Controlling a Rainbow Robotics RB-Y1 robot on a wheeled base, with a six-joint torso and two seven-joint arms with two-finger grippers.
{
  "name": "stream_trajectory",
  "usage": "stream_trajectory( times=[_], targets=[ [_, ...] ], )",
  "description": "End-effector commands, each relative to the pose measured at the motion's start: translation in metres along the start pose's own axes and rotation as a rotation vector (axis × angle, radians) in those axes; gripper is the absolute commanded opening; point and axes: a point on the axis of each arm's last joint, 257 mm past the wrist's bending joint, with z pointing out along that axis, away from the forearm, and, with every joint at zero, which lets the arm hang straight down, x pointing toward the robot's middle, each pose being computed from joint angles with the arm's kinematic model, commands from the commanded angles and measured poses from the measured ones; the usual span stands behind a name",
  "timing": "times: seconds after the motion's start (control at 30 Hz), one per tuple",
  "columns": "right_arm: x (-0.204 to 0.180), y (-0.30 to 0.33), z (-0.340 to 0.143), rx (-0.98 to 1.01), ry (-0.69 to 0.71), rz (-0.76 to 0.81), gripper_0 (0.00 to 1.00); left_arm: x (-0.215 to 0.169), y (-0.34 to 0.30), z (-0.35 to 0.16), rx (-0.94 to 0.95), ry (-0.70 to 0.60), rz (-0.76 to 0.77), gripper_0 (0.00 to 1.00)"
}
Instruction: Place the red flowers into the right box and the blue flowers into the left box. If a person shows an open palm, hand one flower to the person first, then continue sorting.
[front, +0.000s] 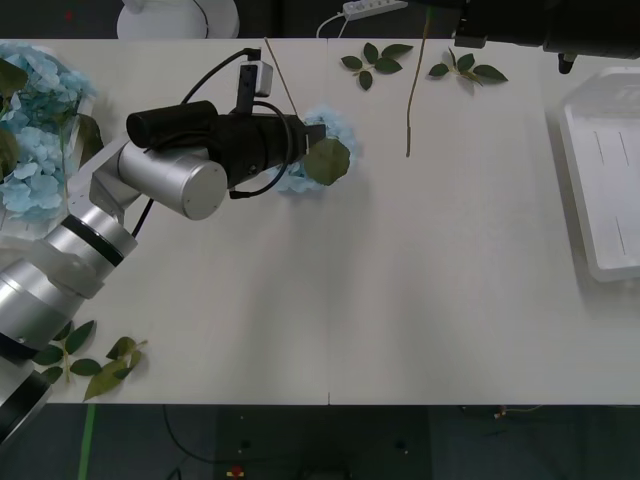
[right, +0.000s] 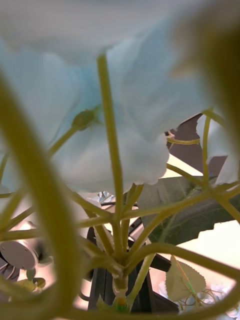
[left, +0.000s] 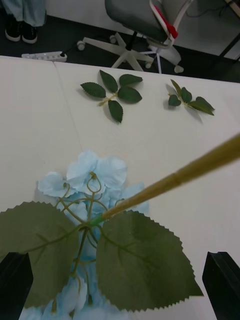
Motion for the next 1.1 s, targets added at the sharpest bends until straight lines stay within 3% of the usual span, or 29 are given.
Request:
stream_trajectory(
  times=[0.03,0.33,0.63,0.73,0.77,0.83,0.87,0.9,1.1],
  targets=[
    [-0.012,0.014,-0.006,-0.013,-0.01,-0.054,0.0,-0.015,-0.006,0.017,-0.008,-0.091,0.075,1.0],
    [-0.004,0.019,0.0,-0.029,0.002,-0.033,0.0,-0.033,-0.004,0.023,-0.044,-0.156,0.242,1.0],
    [0.002,0.019,0.005,-0.029,0.008,-0.013,0.0,-0.056,-0.017,0.027,-0.03,-0.197,0.27,0.96],
    [0.002,0.02,0.005,-0.031,0.008,-0.009,0.0,-0.062,-0.022,0.032,-0.023,-0.233,0.267,0.81],
    [0.002,0.02,0.006,-0.031,0.008,-0.003,0.0,-0.062,-0.022,0.034,-0.023,-0.246,0.265,0.66],
    [0.004,0.021,0.007,-0.032,0.01,0.01,0.0,-0.06,-0.021,0.036,-0.025,-0.261,0.266,0.25],
    [0.005,0.021,0.008,-0.034,0.008,0.022,0.0,-0.059,-0.019,0.037,-0.027,-0.261,0.267,0.09],
    [0.005,0.023,0.011,-0.039,0.001,0.034,0.0,-0.059,-0.019,0.037,-0.028,-0.261,0.269,0.0],
    [0.007,0.021,0.019,-0.029,-0.022,0.084,0.0,-0.054,-0.023,0.038,-0.018,-0.252,0.268,0.0]
  ],
)
